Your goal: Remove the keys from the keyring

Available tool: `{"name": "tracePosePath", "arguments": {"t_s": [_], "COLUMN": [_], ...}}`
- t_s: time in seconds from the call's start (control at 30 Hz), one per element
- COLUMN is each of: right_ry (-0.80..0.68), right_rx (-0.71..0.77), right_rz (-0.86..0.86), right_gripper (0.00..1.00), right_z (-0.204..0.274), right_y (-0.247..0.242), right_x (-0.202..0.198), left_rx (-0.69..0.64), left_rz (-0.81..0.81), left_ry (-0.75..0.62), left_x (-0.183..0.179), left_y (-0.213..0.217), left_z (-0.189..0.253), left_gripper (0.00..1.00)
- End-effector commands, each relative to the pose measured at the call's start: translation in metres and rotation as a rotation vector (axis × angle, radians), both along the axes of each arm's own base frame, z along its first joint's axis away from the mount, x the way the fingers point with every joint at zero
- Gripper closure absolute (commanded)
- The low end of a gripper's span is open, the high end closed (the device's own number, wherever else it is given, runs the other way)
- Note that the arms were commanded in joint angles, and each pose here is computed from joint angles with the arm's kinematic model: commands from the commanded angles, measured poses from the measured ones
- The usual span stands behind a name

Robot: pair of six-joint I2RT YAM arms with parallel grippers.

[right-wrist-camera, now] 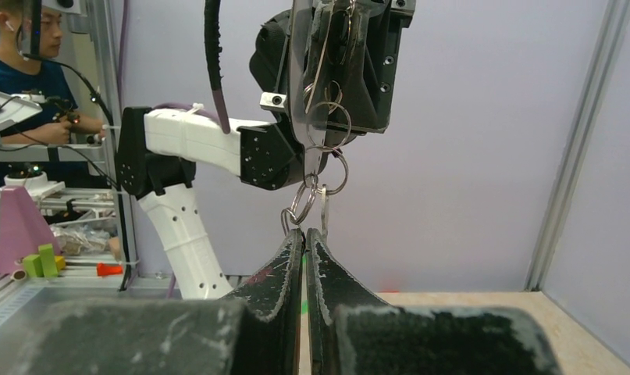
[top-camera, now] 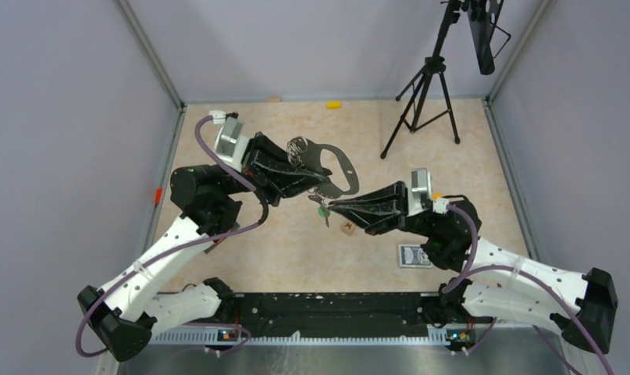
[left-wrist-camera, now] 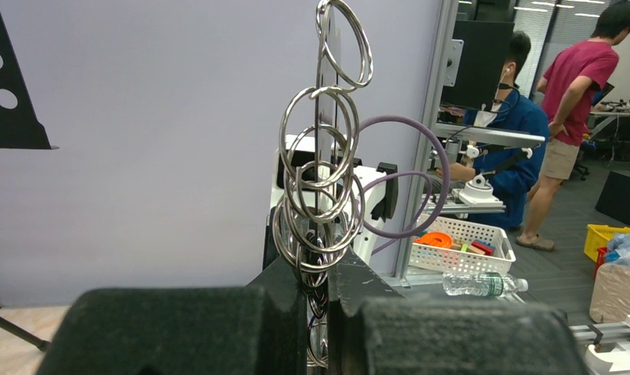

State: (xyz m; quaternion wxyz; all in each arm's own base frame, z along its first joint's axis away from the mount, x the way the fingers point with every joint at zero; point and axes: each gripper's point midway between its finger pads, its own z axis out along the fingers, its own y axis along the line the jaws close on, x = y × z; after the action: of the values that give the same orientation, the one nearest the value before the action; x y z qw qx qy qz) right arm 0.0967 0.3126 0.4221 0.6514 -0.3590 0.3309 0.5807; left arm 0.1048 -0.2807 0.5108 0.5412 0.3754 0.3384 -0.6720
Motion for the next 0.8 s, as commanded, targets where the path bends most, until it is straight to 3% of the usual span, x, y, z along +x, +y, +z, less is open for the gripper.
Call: {"name": "tracePosePath", "arguments": {"t_s": [0.0, 0.3, 0.5, 0.77], "right_ry": [-0.013, -0.164, -0.416, -0.546], "right_rx": [-0.011, -0.05, -0.029, -0.009], "right_rz": [-0.035, -0.079, -0.082, -0.084], "right_gripper": [1.0, 1.0, 1.0, 1.0], "right_z": [-0.004, 0.004, 0.009, 0.016], "right_y": [-0.006, -0.008, -0.009, -0.009], "right_x": [0.002, -0.001, -0.015, -0.022], "left_rx": [-0.087, -0.057, -0.045, -0.035], "left_rz": [0.023, -0.026, -0.048, -0.063], "left_ry": [-0.07, -0.087, -0.086, -0.091], "left_x": [-0.012, -0.018, -0.019, -0.021], "left_y": [0.014, 0.011, 0.009, 0.009], "left_z": [0.021, 0.017, 0.016, 0.014], "left_gripper": [1.0, 1.0, 1.0, 1.0]}}
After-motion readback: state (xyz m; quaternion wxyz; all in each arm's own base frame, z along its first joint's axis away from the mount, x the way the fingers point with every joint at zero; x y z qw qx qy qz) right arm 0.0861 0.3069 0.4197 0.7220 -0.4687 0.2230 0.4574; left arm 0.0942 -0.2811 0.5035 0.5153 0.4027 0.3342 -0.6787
